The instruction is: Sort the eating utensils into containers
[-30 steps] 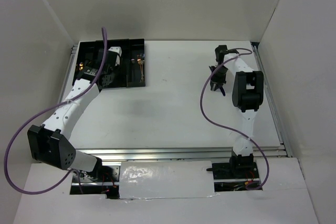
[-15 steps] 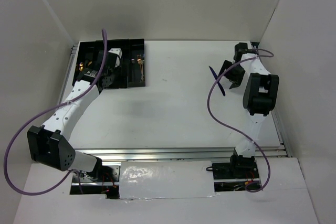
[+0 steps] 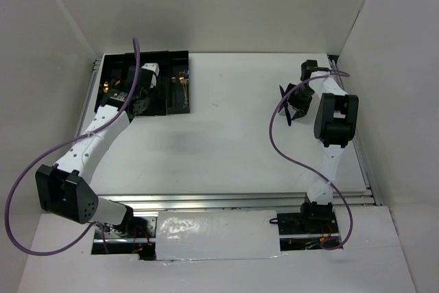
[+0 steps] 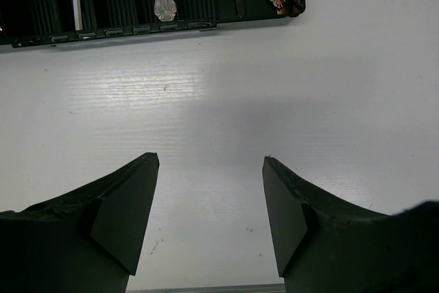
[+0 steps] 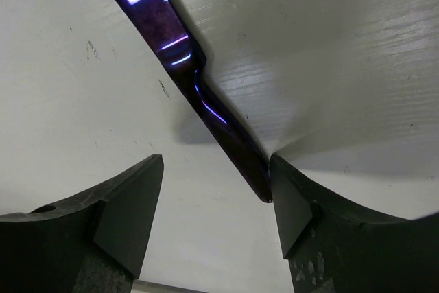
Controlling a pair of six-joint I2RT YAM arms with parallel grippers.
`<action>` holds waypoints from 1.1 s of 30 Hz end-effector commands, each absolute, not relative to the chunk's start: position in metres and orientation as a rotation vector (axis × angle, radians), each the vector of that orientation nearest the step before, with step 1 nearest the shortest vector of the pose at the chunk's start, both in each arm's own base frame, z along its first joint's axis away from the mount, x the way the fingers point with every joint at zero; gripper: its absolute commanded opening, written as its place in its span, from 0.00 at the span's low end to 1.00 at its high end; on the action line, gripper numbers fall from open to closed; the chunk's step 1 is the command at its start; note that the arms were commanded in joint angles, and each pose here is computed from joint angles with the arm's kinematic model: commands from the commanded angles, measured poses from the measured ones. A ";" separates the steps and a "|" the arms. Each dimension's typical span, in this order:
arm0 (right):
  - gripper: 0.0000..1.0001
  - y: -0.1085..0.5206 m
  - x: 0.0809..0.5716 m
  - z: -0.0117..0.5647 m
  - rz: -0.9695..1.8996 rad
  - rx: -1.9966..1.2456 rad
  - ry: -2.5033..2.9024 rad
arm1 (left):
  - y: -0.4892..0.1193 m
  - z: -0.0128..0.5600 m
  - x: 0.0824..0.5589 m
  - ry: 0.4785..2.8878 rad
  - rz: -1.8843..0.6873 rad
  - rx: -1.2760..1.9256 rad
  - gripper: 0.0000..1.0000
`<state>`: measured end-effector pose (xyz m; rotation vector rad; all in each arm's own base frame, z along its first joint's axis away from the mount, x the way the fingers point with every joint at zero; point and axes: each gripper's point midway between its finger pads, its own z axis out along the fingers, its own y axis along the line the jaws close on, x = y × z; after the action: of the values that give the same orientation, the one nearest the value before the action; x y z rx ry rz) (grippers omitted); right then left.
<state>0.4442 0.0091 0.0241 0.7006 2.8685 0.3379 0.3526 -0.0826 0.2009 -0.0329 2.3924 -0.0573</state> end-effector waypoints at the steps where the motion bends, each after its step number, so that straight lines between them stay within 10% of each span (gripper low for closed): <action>1: 0.71 0.017 0.441 0.021 0.313 0.679 2.909 | -0.079 0.214 0.353 2.347 -0.056 -0.058 0.75; 15: 0.30 0.017 0.436 0.022 0.102 0.670 2.914 | -0.074 0.223 0.351 2.326 -0.068 -0.055 0.75; 33: 0.14 0.158 0.359 0.024 0.288 0.179 3.038 | -0.071 0.237 0.348 2.318 -0.083 -0.023 0.81</action>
<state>0.3772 0.1282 0.0154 0.2889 3.0241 0.2344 0.3456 -0.0696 0.2122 -0.0450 2.3763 -0.0549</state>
